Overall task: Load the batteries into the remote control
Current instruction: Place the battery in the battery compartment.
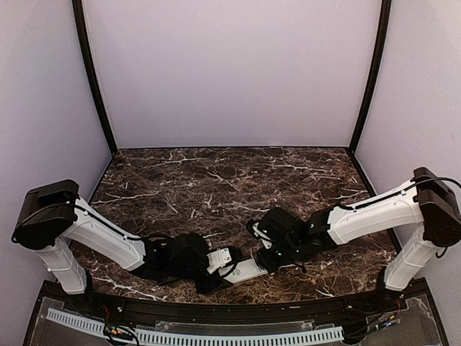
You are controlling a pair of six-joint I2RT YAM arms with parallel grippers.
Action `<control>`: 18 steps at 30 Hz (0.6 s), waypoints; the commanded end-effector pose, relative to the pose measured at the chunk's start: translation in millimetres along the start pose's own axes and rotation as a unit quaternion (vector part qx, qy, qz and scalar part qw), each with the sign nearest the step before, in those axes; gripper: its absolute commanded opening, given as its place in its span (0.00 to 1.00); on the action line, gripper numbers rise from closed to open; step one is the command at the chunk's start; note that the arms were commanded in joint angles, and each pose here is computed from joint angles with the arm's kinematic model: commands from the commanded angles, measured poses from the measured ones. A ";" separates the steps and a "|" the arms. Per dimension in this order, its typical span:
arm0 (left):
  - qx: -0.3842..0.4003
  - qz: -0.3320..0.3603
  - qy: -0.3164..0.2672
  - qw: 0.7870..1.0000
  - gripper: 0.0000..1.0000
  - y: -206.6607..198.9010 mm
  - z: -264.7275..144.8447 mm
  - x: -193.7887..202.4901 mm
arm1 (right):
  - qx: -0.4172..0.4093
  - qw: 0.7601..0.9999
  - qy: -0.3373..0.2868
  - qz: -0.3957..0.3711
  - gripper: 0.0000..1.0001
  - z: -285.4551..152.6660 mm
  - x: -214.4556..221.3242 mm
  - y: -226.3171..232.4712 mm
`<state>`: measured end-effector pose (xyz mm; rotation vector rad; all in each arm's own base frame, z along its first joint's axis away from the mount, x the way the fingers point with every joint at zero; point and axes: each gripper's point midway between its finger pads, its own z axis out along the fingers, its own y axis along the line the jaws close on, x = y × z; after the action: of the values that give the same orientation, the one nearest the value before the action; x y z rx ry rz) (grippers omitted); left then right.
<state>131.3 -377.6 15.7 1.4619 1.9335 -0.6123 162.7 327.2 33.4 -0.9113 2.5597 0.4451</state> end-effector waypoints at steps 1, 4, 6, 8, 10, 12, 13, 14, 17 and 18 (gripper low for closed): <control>0.013 0.008 0.097 0.995 0.00 -6.0 2.0 57.8 | 0.055 0.997 0.059 -0.003 0.21 3.9 29.9 -24.3; 0.014 0.009 0.097 0.995 0.00 -6.5 2.0 57.8 | 0.046 0.997 0.056 -0.003 0.22 -2.1 20.9 -17.8; 0.014 0.009 0.098 0.995 0.00 -6.5 2.0 58.2 | 0.032 0.998 0.044 -0.002 0.22 -9.6 10.7 -10.8; 0.015 0.009 0.097 0.995 0.00 -6.5 2.1 58.3 | 0.019 0.999 0.029 -0.001 0.23 -17.4 -0.2 -4.7; 0.015 0.010 0.097 0.995 0.00 -6.4 2.1 57.2 | 0.008 1.000 0.020 0.002 0.24 -23.5 -8.4 -0.2; 0.015 0.010 0.098 0.995 0.00 -6.7 2.2 57.7 | 0.005 1.000 0.018 0.004 0.25 -25.6 -13.2 1.6; 0.016 0.010 0.098 0.995 0.00 -6.9 2.4 57.9 | 0.006 1.000 0.019 0.007 0.25 -25.3 -14.7 1.2; 0.016 0.010 0.098 0.995 0.00 -7.0 2.5 58.1 | 0.008 1.000 0.021 0.009 0.25 -24.3 -15.2 0.5; 0.016 0.010 0.099 0.995 0.00 -6.6 2.5 58.1 | 0.017 0.999 0.020 0.018 0.24 -21.4 -22.1 -3.5; 0.015 0.010 0.099 0.995 0.00 -6.4 2.6 58.5 | 0.020 0.999 0.019 0.022 0.23 -20.2 -24.9 -5.4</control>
<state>130.0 -378.1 15.8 1.4673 1.9321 -0.6207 167.7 325.8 55.8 -0.9070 2.6079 0.4005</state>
